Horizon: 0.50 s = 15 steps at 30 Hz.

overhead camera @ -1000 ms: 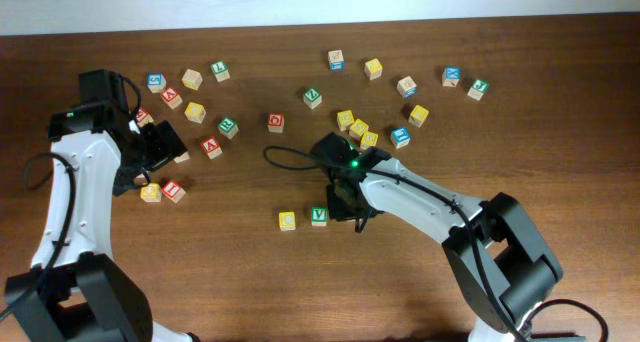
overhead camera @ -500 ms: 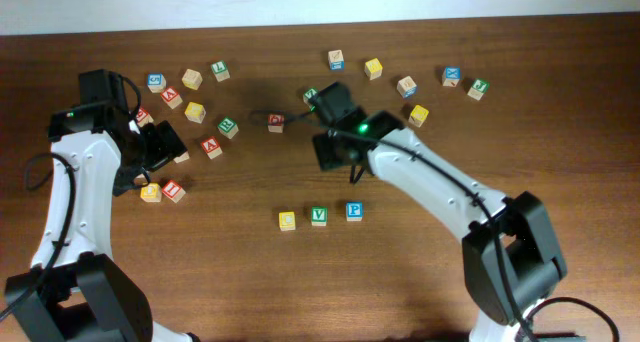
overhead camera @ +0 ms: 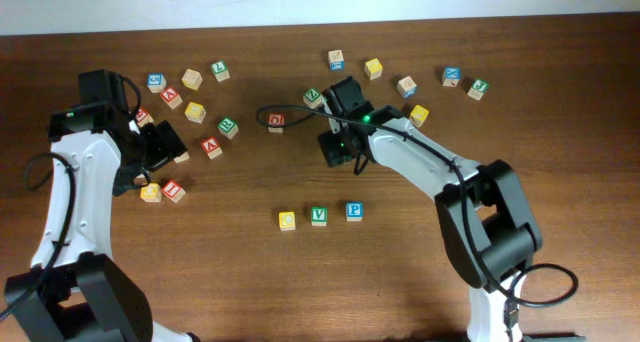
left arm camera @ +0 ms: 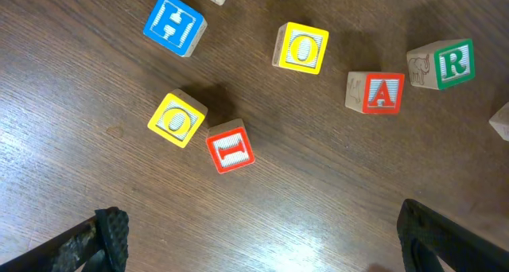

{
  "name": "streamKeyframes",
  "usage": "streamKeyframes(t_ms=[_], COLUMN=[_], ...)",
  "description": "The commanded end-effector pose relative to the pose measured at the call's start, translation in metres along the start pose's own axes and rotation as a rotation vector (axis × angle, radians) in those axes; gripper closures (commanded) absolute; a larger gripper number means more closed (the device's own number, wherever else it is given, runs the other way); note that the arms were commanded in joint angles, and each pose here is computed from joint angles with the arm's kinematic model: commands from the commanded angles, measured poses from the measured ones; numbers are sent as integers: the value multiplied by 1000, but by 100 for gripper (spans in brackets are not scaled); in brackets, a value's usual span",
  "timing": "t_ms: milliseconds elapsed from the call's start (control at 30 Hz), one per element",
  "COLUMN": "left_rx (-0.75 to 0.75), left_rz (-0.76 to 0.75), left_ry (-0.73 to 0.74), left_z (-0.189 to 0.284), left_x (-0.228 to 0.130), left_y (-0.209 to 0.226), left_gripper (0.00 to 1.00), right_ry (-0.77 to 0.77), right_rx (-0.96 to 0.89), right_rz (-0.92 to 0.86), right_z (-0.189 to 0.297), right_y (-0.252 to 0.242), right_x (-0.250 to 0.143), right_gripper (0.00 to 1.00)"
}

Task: Spell out CVPR
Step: 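Move the right gripper to the green R block and grasp it, then carry the R block and set it right of the P block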

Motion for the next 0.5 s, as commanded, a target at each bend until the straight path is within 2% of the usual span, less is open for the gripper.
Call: streamKeyframes(t_ms=[0, 67, 200, 467], left_rx=[-6, -6, -6, -6], left_rz=[-14, -14, -14, -14], left_ry=[-24, -24, -24, -24], left_z=[7, 7, 7, 7], left_x=[4, 4, 4, 4], left_y=[-1, -1, -1, -1], left_gripper=[1, 1, 1, 1], right_ry=[5, 19, 34, 34], right_rx=[1, -2, -3, -3], right_rz=[0, 0, 0, -13], right_z=[-8, -15, -20, -13], right_y=[1, 1, 0, 1], right_x=[1, -3, -7, -1], right_gripper=[41, 41, 56, 71])
Point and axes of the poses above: each gripper's point midway between its finger pads, its own z axis back along the fingers, its own y axis along the line the jaws close on, x = y × z, the point moved 1 cm from there along z, back along the fingers, and after that the axes turned 4 degrees about z, right-handed, at the moved point
